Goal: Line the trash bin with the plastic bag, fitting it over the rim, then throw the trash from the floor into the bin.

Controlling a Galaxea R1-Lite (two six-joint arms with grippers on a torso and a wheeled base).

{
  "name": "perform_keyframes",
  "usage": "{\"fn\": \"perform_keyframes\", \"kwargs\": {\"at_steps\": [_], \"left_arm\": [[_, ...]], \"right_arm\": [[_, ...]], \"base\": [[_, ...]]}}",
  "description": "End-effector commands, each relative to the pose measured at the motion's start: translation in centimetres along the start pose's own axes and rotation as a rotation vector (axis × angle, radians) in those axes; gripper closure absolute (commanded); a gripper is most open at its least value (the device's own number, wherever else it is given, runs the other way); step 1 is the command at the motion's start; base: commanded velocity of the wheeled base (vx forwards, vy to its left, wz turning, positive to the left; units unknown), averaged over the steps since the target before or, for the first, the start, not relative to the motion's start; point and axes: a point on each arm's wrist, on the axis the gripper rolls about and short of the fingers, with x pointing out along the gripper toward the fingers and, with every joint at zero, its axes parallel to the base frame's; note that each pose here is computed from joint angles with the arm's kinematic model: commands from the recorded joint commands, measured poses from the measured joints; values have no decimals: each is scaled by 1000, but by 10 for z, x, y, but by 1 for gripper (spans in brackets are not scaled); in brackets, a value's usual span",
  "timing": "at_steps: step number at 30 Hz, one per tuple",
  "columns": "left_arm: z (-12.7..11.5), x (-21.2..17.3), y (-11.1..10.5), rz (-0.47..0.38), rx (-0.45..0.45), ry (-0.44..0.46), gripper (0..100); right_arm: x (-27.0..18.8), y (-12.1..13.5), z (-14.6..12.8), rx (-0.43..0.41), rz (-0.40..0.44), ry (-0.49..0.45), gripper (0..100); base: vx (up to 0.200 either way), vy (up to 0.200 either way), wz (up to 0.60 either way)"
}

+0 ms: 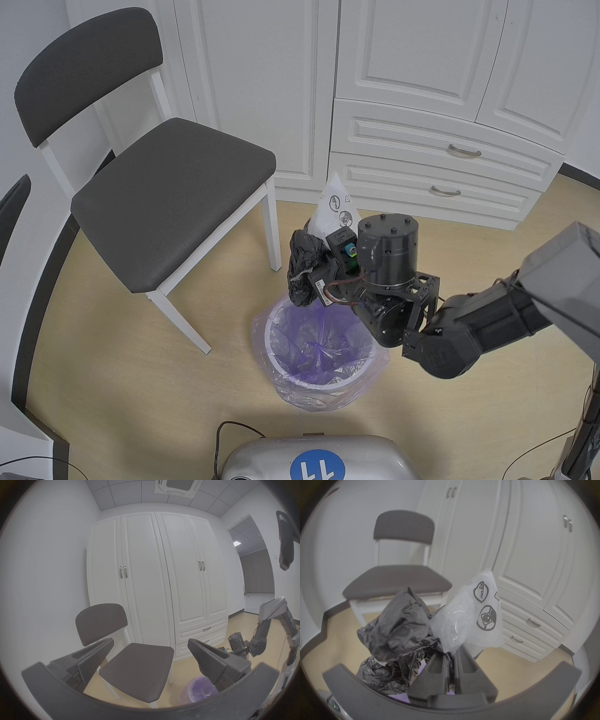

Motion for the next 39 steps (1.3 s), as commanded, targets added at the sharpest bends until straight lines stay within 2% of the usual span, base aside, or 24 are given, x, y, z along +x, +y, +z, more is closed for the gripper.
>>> {"fn": "perform_keyframes", "kwargs": {"at_steps": [1,3,4,5,7,9,10,11,12,13,14,15,16,17,18,19,23,25,28,30,32,33,34,39], "left_arm": [[1,-1,1,-1,-7,-13,0],[1,-1,0,-4,-8,-11,0],[1,-1,1,-3,-12,-12,0],[2,-1,1,-3,-14,-14,0],[2,-1,1,-1,-17,-18,0],[3,-2,2,1,-20,-24,0],[3,-2,2,1,-20,-24,0],[5,-5,4,4,-22,-36,0],[6,-6,4,6,-24,-41,0],[6,-6,4,6,-24,-41,0],[8,-8,6,10,-28,-51,0],[9,-10,7,12,-32,-60,0],[11,-11,8,14,-34,-66,0],[12,-13,9,14,-38,-75,0],[12,-14,9,14,-40,-78,0],[14,-16,11,19,-45,-90,0],[18,-20,14,25,-52,-109,0],[20,-24,16,28,-57,-122,0],[26,-30,21,20,-68,-156,0],[28,-36,24,5,-76,-188,0],[31,-39,25,-4,-80,-207,0],[33,-43,27,-14,-87,-230,0],[34,-46,29,-15,-89,-243,0],[35,-49,30,-18,-90,-246,0]], "right_arm": [[-21,-45,28,-164,195,140,100],[-28,-52,17,-337,254,184,100],[-30,-54,14,-431,268,186,100],[-31,-55,13,-484,276,181,100],[-37,-58,15,-691,300,151,100],[-41,-61,19,-832,309,123,100],[-41,-61,19,-832,309,123,100],[-44,-62,19,-1002,333,97,100],[-45,-63,19,-1121,364,50,100],[-45,-63,19,-1121,364,50,100],[-41,-68,22,-1306,431,-77,100],[-36,-70,23,-1404,456,-161,100],[-34,-70,25,-1461,467,-211,100],[-27,-68,30,-1588,473,-310,100],[-25,-67,32,-1636,475,-347,100],[-21,-64,36,-1739,477,-408,100],[-27,-57,43,-1874,560,-435,100],[-27,-56,44,-1970,596,-438,100],[-24,-59,52,-2182,600,-503,100],[-20,-57,52,-2283,640,-527,100],[-17,-55,51,-2310,675,-527,100],[-10,-50,45,-2317,748,-515,100],[-4,-45,41,-2317,781,-512,100],[21,-30,30,-2300,813,-514,100]], "base": [[0,0,0],[0,0,0],[0,0,0],[0,0,0],[0,0,0],[0,0,0],[0,0,0],[0,0,0],[0,0,0],[0,0,0],[0,0,0],[0,0,0],[0,0,0],[0,0,0],[0,0,0],[0,0,0],[0,0,0],[0,0,0],[0,0,0],[0,0,0],[0,0,0],[0,0,0],[0,0,0],[0,0,0]]}}
